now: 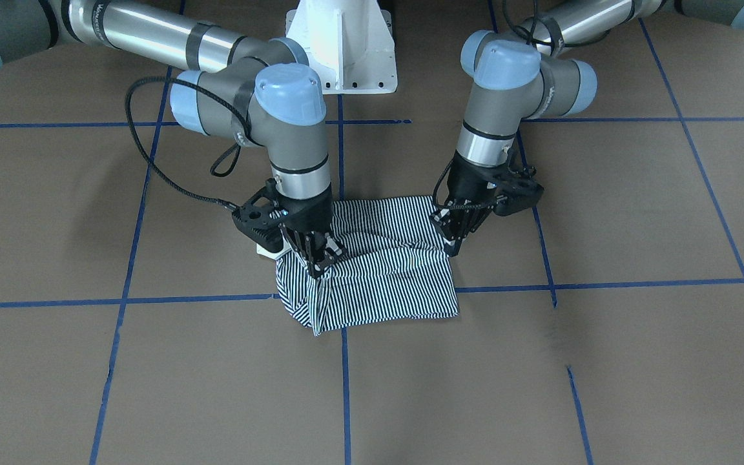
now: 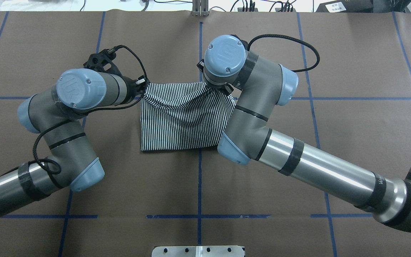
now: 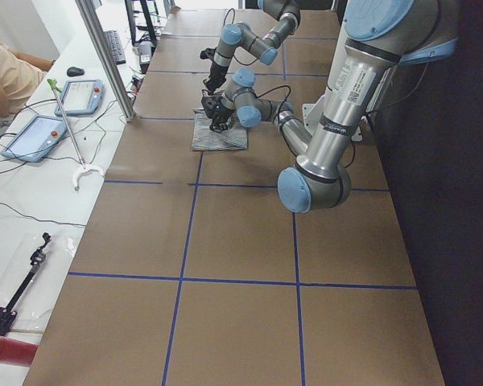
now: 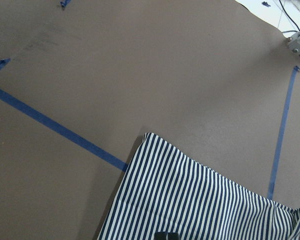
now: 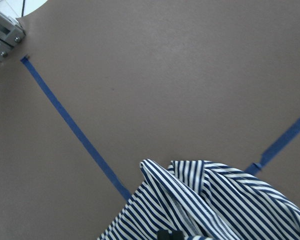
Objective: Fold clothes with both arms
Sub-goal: 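Lift the near half with both grippers and fold it over the far half, then release the shirt and raise both grippers above the folded bundle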
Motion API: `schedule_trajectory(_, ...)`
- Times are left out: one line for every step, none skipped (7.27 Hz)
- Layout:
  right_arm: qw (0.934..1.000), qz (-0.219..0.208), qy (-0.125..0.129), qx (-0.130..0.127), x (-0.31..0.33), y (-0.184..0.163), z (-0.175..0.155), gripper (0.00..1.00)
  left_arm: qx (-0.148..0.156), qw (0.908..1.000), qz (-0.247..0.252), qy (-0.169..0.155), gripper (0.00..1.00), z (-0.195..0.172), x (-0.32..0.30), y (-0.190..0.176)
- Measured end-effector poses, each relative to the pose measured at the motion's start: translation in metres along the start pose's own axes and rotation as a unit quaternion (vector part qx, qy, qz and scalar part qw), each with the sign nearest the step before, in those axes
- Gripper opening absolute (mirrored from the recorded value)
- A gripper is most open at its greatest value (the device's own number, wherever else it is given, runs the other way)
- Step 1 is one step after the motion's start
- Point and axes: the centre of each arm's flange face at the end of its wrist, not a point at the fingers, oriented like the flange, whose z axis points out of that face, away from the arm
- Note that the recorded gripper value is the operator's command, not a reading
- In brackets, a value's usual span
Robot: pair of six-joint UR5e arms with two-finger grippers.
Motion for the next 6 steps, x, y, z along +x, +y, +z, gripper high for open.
schedule_trajectory(1.0, -0.005, -0.006, 0.0, -0.013, -0.019, 0.028, 0.54, 0.014, 0.9999, 0.009, 0.003, 0.26, 0.031, -0.002, -0.023)
schedule_trajectory(0.9999, -0.01, -0.009, 0.0, -0.022, -0.043, 0.045, 1.0, 0.027, 0.9994, 0.018, 0.015, 0.42, 0.054, -0.006, -0.047)
schedule_trajectory(0.9999, -0.013, -0.011, -0.001, -0.029, -0.061, 0.049, 1.0, 0.035, 0.9986, 0.028, 0.029, 0.43, 0.067, -0.013, -0.062)
schedule_trajectory(0.9998, -0.016, -0.013, -0.002, -0.033, -0.07, 0.048, 1.0, 0.038, 0.9981, 0.033, 0.035, 0.43, 0.071, -0.018, -0.069)
schedule_trajectory(0.9996, -0.022, -0.015, -0.002, -0.035, -0.074, 0.047, 1.0, 0.038, 0.9977, 0.035, 0.044, 0.41, 0.068, -0.016, -0.07)
schedule_trajectory(0.9994, -0.028, -0.017, -0.002, -0.036, -0.076, 0.044, 1.0, 0.035, 0.9971, 0.035, 0.057, 0.03, 0.057, -0.007, -0.068)
